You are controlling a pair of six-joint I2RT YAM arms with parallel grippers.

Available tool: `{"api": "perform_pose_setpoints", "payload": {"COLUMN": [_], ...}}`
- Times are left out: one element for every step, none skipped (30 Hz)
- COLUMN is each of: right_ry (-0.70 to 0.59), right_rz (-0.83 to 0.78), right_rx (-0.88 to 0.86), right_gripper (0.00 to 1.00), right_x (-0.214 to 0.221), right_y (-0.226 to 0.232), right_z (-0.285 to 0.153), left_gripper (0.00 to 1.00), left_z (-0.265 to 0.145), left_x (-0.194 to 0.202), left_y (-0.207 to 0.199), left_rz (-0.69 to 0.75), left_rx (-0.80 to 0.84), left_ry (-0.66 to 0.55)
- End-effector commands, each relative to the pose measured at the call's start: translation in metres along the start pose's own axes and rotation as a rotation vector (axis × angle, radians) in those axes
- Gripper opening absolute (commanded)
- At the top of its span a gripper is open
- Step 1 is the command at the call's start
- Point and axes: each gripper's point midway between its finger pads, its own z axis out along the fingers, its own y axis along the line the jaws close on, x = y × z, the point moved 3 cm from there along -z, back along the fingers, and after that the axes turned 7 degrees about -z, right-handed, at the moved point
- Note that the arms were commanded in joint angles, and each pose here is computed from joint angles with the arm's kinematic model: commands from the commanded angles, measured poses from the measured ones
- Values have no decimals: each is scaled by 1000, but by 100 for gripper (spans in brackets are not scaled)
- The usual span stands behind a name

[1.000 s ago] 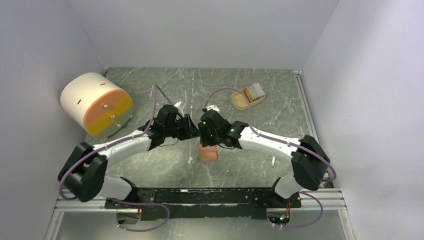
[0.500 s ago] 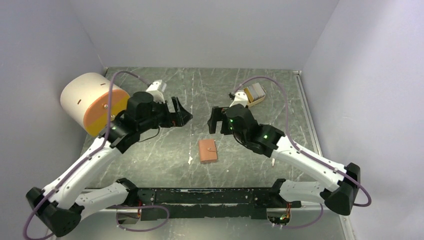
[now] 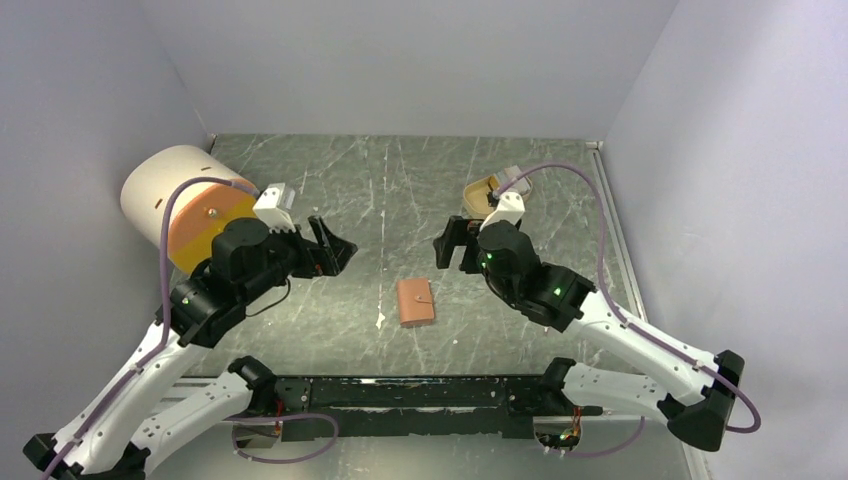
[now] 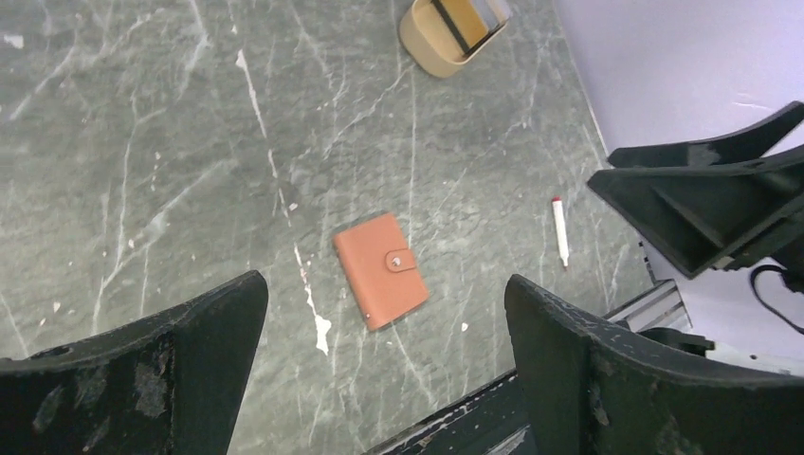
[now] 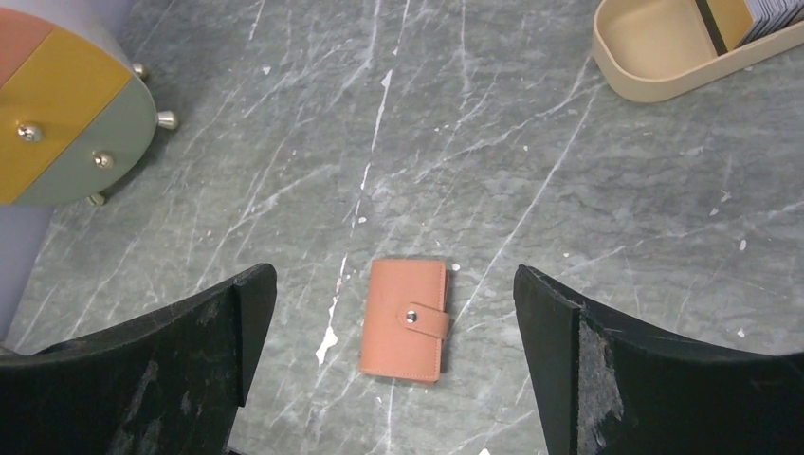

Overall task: Put the credit cards into the card holder
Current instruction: Reset both arms

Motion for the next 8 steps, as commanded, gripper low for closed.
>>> {"api": "perform_pose_setpoints", "payload": {"right_ry": [-58, -63, -67, -68, -67, -67, -65, -62], "right_rz": [31, 33, 34, 33, 29, 24, 21, 18], "right_rx": [13, 6, 1, 1, 0, -3, -2, 1], "right_gripper": [100, 100, 100, 100, 100, 100, 100, 100], "right_x": [-8, -10, -12, -12, -12, -12, -12, -12], "right_y": [-5, -4, -4, -4, -3, -3, -2, -2], "right_z": [-4, -5, -6, -6, -6, -6, -5, -4], "left_gripper": [100, 100, 100, 100, 100, 100, 100, 100], "left_z": [5, 5, 5, 6, 6, 6, 6, 6], "left_x": [2, 3, 4, 6, 6, 7, 8, 8], "left_y": [10, 11, 12, 14, 15, 16, 17, 18], "left_rz": [-20, -18, -19, -18, -20, -21, -23, -25], "left_rx": [-35, -38, -42, -50, -60, -67, -74, -78], "left_ry": [-33, -24, -19, -12, -9, -6, -5, -3]}}
